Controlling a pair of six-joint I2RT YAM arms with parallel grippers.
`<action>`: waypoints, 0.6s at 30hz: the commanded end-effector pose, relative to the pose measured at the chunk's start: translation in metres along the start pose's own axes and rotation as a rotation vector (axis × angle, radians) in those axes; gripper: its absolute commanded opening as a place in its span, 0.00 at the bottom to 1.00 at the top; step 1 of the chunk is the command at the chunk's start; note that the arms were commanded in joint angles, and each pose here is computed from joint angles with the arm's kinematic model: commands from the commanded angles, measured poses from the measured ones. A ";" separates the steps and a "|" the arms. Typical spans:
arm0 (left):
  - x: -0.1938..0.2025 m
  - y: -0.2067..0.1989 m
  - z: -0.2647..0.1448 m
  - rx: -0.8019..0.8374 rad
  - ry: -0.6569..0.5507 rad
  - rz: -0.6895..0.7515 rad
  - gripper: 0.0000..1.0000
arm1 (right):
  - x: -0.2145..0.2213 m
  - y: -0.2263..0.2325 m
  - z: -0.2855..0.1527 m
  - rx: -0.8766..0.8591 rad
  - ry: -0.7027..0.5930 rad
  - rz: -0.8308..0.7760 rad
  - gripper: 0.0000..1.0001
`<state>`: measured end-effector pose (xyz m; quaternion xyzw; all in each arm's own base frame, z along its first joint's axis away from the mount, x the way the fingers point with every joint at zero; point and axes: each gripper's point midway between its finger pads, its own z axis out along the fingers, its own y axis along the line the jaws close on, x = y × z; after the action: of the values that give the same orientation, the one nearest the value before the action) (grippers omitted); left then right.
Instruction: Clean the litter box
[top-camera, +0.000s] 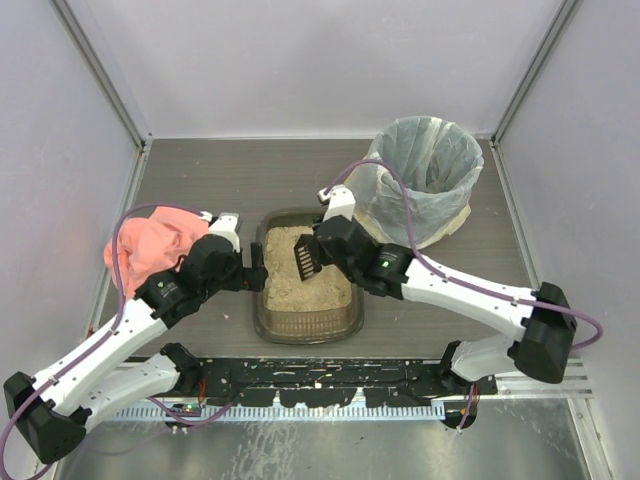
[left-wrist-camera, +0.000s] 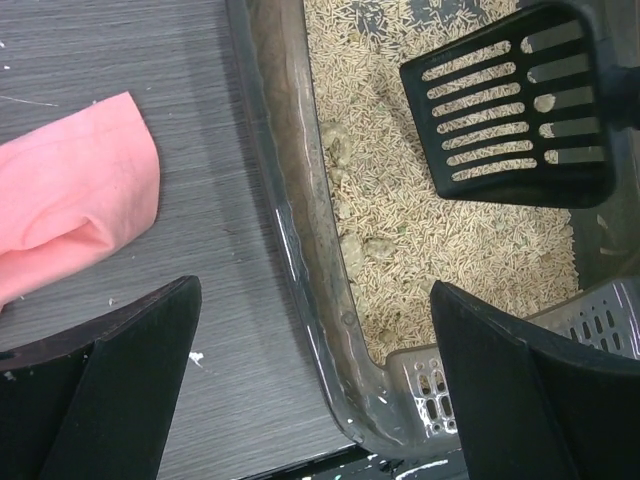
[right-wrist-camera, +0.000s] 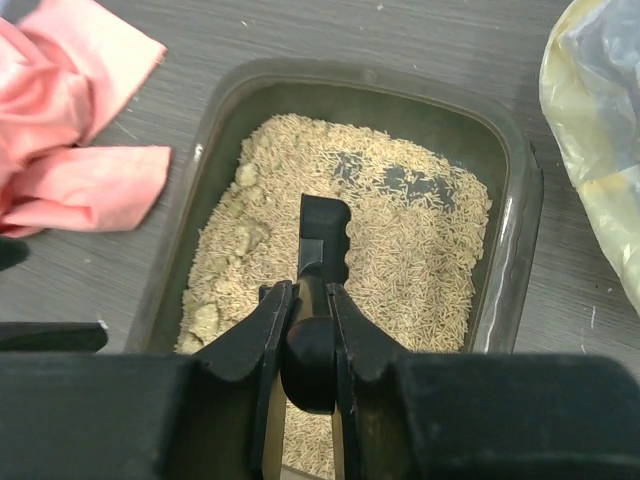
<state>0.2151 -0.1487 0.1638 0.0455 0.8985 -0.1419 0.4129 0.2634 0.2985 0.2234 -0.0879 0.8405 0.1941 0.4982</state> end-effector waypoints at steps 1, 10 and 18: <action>-0.014 -0.006 0.003 0.025 -0.054 -0.018 0.99 | -0.043 0.003 0.001 0.092 -0.111 0.043 0.01; 0.000 -0.010 0.015 0.038 -0.001 -0.014 0.89 | -0.021 0.010 0.016 0.106 0.002 0.014 0.01; 0.008 -0.011 0.019 0.044 0.029 -0.009 0.79 | -0.015 -0.001 0.021 0.192 0.037 -0.020 0.01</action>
<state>0.2154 -0.1578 0.1404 0.0563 0.9117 -0.1421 0.3814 0.2818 0.3123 0.2043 -0.0792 0.8714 0.1155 0.4702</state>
